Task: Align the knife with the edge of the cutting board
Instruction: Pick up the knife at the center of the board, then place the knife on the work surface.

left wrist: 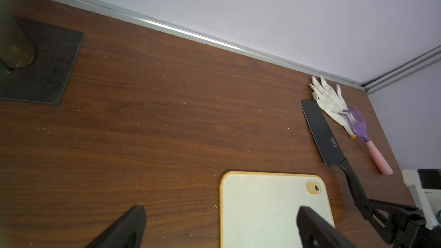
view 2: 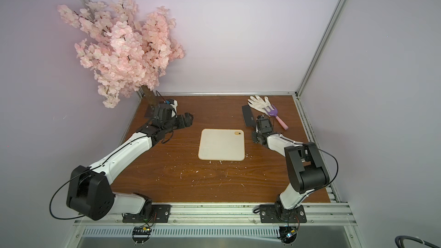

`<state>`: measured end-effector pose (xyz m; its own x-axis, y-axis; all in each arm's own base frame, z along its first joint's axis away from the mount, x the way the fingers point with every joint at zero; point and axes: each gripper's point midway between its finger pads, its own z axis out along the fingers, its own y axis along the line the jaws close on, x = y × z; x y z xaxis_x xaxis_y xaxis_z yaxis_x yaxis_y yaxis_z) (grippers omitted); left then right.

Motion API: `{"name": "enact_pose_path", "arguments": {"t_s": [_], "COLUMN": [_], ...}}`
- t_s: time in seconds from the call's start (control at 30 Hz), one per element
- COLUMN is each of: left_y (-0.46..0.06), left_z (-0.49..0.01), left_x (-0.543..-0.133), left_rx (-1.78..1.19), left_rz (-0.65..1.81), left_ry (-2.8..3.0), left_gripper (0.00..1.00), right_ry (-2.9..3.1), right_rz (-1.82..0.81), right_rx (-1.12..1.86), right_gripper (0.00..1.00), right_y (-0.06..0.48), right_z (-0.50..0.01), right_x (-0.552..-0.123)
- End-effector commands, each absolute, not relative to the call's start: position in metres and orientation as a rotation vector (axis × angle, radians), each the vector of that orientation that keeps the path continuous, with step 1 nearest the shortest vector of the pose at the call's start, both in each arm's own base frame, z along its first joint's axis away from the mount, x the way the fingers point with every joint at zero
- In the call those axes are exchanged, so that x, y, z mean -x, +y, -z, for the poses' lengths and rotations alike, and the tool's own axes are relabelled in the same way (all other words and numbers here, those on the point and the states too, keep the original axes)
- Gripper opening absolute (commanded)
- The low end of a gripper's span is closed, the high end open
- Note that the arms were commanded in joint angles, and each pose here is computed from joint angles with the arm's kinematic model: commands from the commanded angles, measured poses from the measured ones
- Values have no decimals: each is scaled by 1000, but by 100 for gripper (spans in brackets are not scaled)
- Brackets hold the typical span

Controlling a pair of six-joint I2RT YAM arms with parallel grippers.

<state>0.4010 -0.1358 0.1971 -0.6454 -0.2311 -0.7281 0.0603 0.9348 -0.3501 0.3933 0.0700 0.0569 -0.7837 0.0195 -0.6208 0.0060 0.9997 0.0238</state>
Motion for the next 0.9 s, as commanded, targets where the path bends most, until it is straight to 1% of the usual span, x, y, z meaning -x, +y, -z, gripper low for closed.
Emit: {"name": "enact_pose_path", "arguments": {"t_s": [0.0,0.07,0.3,0.53,0.67,0.87], "left_y": [-143,-150,-195,-233,-245,-249], "left_z": [-201,-198,-187,-185,-180,-178], "left_x": [-403,-401,-392,-384,-382,-379], "left_rx": [89,64,-43,-57,-32,17], "left_rz": [490,509,697,880,939,984], "left_ry": [2241,2253,2331,2385,2414,2434], "left_gripper": [100,100,100,100,100,100], "right_ry": [2351,2331,2268,2185,2117,2001], "right_rz": [16,31,122,287,375,522], "right_rx": [27,41,113,230,275,360], "right_gripper": [3,0,0,0,0,0], "right_y": [79,82,98,127,140,160], "right_z": [-104,-112,-135,-155,-169,-193], "right_x": [-404,-402,-389,-372,-363,-351]}}
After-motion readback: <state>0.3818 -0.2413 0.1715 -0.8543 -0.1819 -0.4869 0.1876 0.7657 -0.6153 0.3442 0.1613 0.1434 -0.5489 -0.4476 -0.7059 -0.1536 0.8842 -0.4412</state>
